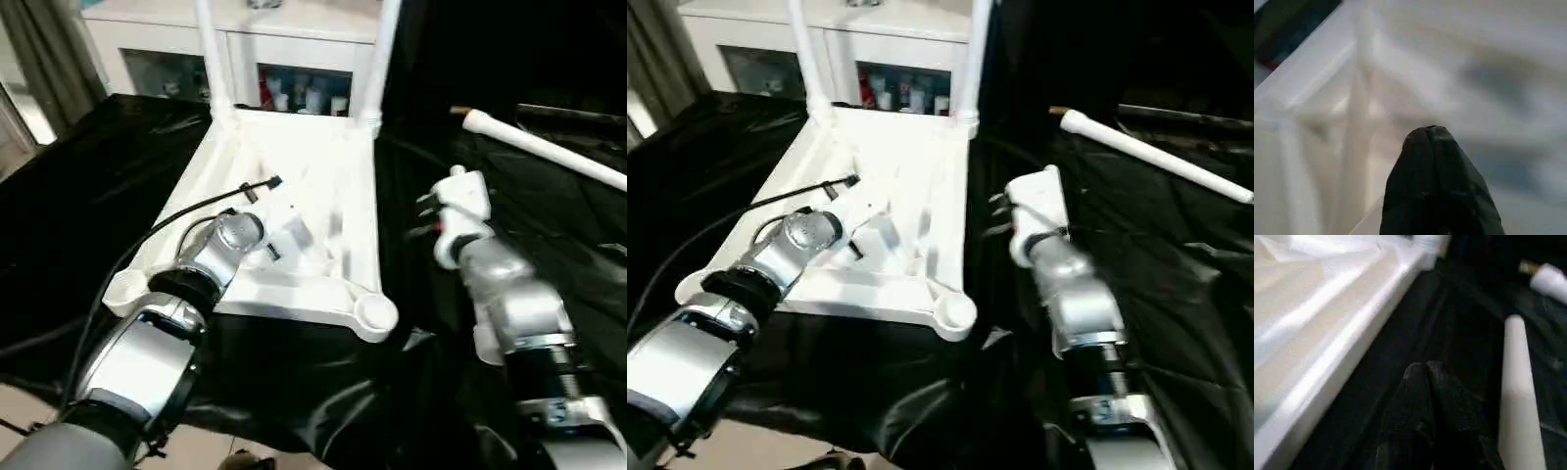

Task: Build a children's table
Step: Rotate table base, then pick table leg

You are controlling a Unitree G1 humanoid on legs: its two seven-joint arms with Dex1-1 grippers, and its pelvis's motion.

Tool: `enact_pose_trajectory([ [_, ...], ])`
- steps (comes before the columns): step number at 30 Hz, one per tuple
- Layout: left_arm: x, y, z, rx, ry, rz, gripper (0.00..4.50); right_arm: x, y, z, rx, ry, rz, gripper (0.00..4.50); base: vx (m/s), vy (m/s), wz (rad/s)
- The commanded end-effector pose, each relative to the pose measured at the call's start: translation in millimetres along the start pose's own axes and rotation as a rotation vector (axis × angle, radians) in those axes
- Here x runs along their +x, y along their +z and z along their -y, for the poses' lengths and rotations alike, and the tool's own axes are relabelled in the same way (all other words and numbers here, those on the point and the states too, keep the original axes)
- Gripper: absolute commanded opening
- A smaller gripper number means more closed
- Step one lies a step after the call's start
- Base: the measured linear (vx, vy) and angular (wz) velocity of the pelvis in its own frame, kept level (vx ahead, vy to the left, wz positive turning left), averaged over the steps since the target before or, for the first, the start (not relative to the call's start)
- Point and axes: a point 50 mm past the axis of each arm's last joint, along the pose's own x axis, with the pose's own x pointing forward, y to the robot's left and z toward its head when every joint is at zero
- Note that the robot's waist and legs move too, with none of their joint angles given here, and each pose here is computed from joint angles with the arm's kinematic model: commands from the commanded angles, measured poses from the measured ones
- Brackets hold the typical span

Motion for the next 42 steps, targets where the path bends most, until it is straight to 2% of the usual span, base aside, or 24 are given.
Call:
enact_pose_trajectory([
  [1, -2, 18.0, 0.6, -0.073, -0.066, 0.138, 0.00, -4.0, 12.1, 12.3, 0.046, -0.040, 0.011, 0.18, 0.000, 0.000, 0.00],
  [3, -12, 33.0, 5.1, -0.125, -0.162, 0.280, 0.00, -5.1, 17.3, 27.0, 0.066, -0.088, -0.014, 0.28, 0.000, 0.000, 0.00],
  [9, -31, 44.3, 3.1, -0.189, -0.175, 0.385, 0.00, -11.4, 19.3, 41.1, 0.080, -0.133, -0.067, 0.80, 0.000, 0.000, 0.00],
  [10, -39, 45.0, 1.2, -0.220, -0.171, 0.406, 0.21, -14.8, 18.8, 45.1, 0.086, -0.146, -0.092, 0.86, 0.000, 0.000, 0.00],
  [12, -46, 41.0, 0.3, -0.242, -0.175, 0.398, 0.42, -18.9, 16.2, 47.2, 0.110, -0.146, -0.116, 1.03, 0.000, 0.000, 0.00],
  [13, -61, 34.1, 2.5, -0.267, -0.196, 0.385, 0.42, -25.9, 11.6, 50.0, 0.146, -0.149, -0.159, 1.09, 0.000, 0.000, 0.00],
  [14, -61, 34.1, 2.5, -0.267, -0.196, 0.385, 0.48, -25.9, 11.6, 50.0, 0.146, -0.149, -0.159, 1.15, 0.000, 0.000, 0.00],
  [16, -78, 26.4, 11.0, -0.278, -0.243, 0.375, 0.73, -33.8, 3.3, 53.2, 0.177, -0.157, -0.211, 1.33, 0.000, 0.000, 0.00],
  [20, -93, 20.5, 21.8, -0.289, -0.305, 0.363, 1.03, -38.8, -6.1, 56.7, 0.204, -0.159, -0.257, 1.66, 0.000, 0.000, 0.00],
  [21, -105, 16.1, 32.7, -0.291, -0.370, 0.340, 1.18, -41.6, -13.5, 58.2, 0.225, -0.151, -0.301, 1.76, 0.000, 0.000, 0.00],
  [24, -123, 16.7, 44.5, -0.308, -0.442, 0.309, 1.34, -45.2, -19.8, 54.1, 0.250, -0.105, -0.381, 1.97, 0.000, 0.000, 0.00],
  [30, -134, 17.9, 50.5, -0.286, -0.482, 0.270, 1.86, -50.0, -17.7, 56.8, 0.255, -0.125, -0.400, 2.47, 0.000, 0.000, 0.00],
  [33, -138, 21.6, 52.6, -0.307, -0.480, 0.270, 2.03, -56.2, -15.5, 56.8, 0.252, -0.126, -0.403, 2.66, 0.000, 0.000, 0.00],
  [42, -135, 18.5, 49.9, -0.344, -0.424, 0.222, 2.73, -62.4, -15.0, 50.6, 0.239, -0.098, -0.413, 3.34, 0.000, 0.000, 0.00],
])
